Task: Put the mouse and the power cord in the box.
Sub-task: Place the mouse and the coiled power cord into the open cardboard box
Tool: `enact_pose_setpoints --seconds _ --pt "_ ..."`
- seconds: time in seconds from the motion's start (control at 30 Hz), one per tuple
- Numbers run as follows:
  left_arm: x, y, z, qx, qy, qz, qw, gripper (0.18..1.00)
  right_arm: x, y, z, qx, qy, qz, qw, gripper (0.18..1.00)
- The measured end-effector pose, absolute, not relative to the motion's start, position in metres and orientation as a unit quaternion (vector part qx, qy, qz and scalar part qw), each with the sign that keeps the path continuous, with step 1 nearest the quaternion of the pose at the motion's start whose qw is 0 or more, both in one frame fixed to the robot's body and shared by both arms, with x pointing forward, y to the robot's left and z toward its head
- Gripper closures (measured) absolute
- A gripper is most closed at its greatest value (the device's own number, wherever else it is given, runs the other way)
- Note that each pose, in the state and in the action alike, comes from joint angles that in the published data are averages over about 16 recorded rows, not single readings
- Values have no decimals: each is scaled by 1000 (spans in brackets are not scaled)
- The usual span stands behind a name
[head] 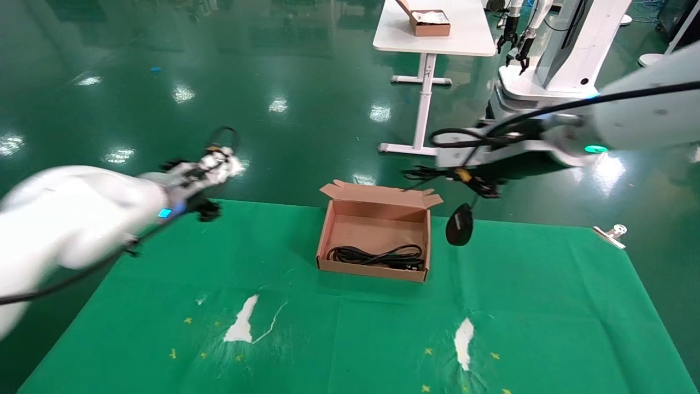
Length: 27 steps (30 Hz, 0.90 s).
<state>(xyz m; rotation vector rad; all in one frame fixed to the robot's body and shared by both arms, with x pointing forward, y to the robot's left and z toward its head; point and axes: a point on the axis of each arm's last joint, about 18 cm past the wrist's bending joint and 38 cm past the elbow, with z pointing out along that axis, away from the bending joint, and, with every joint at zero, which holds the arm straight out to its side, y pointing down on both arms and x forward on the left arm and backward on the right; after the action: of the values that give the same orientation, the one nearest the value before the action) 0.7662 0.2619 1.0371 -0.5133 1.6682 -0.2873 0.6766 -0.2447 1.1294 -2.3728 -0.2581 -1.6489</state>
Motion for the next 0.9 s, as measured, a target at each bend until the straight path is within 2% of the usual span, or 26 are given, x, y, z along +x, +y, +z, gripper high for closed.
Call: enact_pose_setpoints --seconds 0.23,0.43,0.6,0.9 --pt "763 283 1041 -241 728 -125 630 317 713 -202 1119 -793 -137 -581 123 954" --pt "763 283 1042 -240 729 -126 629 239 736 -170 1099 -772 -165 -600 132 954" --pt "764 284 1042 -240 729 -126 628 203 750 -159 1072 -764 -164 -606 147 954" --pt "764 285 1042 -241 729 -126 628 186 764 -162 1027 -776 -130 -593 170 954"
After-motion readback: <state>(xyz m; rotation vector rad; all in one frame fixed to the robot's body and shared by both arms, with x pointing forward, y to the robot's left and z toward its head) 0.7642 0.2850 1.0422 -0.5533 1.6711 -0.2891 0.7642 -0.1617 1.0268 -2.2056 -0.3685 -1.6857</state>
